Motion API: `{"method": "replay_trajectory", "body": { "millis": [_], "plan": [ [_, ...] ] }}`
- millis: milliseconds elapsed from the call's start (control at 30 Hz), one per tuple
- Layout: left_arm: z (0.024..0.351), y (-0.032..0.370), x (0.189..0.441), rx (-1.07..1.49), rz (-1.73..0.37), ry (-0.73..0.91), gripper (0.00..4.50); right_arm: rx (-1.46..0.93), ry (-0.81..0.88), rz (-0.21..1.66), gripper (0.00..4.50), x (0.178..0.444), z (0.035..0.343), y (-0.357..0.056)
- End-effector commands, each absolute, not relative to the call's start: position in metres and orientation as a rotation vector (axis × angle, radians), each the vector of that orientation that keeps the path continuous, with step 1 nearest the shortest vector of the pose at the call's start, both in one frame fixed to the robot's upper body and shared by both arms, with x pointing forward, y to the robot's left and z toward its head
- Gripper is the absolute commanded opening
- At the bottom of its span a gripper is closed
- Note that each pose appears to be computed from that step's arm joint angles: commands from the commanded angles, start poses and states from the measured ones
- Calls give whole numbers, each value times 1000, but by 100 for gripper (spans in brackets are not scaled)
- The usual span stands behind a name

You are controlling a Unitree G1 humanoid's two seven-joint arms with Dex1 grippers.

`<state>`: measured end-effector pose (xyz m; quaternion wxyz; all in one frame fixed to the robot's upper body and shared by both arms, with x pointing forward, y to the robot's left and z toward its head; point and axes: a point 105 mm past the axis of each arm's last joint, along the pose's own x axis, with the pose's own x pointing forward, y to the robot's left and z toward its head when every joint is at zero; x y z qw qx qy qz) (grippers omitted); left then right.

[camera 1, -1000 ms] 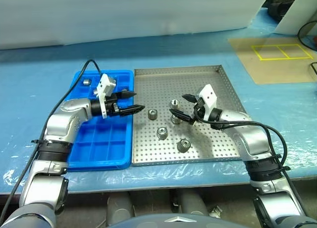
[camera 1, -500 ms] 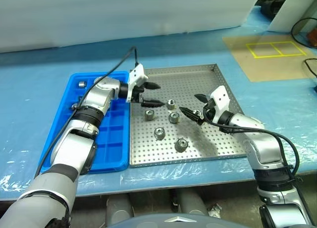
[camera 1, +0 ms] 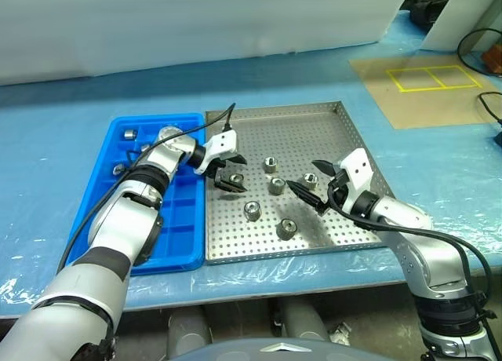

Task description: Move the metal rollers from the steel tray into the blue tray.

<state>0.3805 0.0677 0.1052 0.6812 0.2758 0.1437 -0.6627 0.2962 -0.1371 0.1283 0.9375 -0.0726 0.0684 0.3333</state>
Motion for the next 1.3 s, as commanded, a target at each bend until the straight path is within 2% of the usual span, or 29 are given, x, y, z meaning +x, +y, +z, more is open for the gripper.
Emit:
{"method": "replay_trajectory", "body": {
  "millis": [33,100,300,467,600,733,800,933,1067,1300],
  "plan": [
    [107,69,384,712,-1481,327,450,-153,98,691,449,291,139,-132],
    [103,73,384,749,-1469,344,450,-157,103,700,449,290,138,-131],
    [96,72,382,780,-1486,376,450,-222,143,891,449,278,136,-108],
    [92,72,382,799,-1474,383,450,-231,120,834,449,290,141,-115],
    [90,74,384,825,-1460,394,450,-223,126,835,449,286,136,-112],
    [85,77,383,867,-1458,418,362,-219,130,819,450,285,134,-113],
    [85,76,385,857,-1446,413,296,-233,131,800,450,287,134,-117],
    [84,76,379,840,-1491,437,296,-241,119,756,450,293,137,-126],
    [87,77,386,864,-1440,412,207,-249,118,753,450,293,136,-126],
    [107,68,385,776,-1476,322,207,-232,97,754,450,295,140,-123]
  ]
}}
